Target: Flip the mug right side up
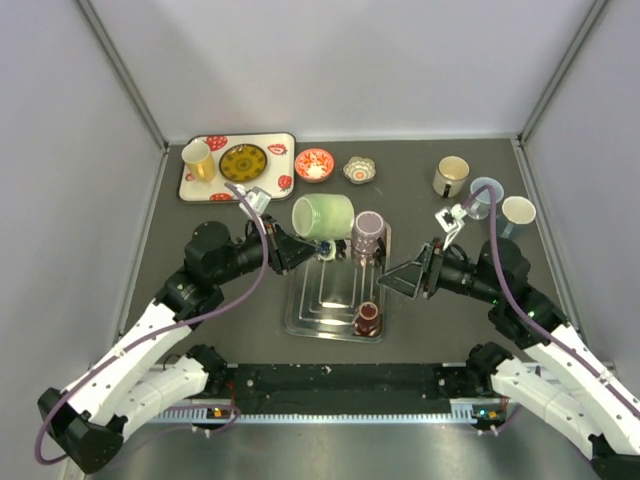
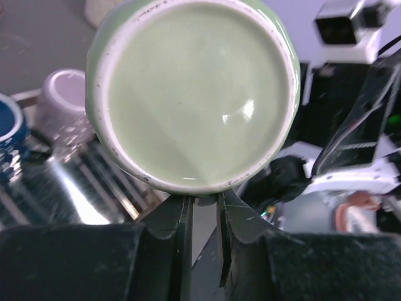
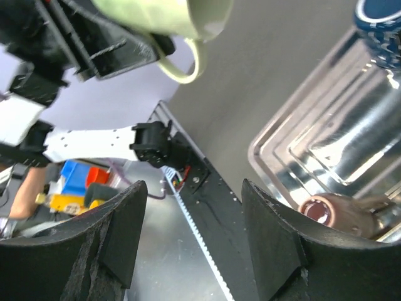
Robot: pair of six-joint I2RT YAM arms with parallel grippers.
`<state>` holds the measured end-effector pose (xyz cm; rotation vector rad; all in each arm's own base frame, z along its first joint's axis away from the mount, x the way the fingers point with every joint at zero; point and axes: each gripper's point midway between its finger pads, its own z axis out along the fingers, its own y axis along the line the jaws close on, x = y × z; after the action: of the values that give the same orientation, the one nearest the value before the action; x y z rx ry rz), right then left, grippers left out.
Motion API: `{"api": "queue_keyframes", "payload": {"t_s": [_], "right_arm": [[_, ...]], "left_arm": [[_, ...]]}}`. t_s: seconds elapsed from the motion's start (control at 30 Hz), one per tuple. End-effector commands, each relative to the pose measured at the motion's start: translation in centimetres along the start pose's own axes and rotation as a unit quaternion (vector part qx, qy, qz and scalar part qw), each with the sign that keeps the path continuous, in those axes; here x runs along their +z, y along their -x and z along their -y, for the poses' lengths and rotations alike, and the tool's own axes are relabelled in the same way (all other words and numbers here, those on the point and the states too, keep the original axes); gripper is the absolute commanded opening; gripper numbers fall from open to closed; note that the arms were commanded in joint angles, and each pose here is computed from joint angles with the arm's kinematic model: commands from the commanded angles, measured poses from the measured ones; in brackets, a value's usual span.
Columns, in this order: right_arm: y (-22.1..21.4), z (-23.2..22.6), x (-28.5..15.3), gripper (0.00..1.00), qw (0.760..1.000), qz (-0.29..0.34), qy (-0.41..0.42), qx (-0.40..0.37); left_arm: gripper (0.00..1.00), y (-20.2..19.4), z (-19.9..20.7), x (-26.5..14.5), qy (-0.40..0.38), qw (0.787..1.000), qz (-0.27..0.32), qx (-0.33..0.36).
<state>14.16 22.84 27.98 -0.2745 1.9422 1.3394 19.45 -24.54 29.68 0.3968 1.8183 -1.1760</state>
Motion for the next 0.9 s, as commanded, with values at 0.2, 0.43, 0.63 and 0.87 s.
{"api": "queue_keyframes", "payload": {"t_s": [0.2,0.43,0.63,0.87], "right_arm": [[1.3,-5.4,0.2,0.64,0.987,0.027,0.157,-0.003],[3.0,-6.3,2.0,0.66,0.983,0.033,0.183,0.005],[4.9,-7.9,2.4,0.66,0.978,0.044,0.202,-0.004],[5.3,-9.8,2.0,0.64,0.969,0.035,0.246,-0.004]], "left_arm": [[0.0,7.5,10.3,-2.1,-0.27,0.945,0.172,-0.07],[0.0,6.9,12.8,-1.6,-0.299,0.94,0.156,-0.056],[0.0,6.2,13.8,-1.0,-0.303,0.941,0.141,-0.041],[0.0,5.8,13.7,-0.5,-0.297,0.944,0.136,-0.039]]}}
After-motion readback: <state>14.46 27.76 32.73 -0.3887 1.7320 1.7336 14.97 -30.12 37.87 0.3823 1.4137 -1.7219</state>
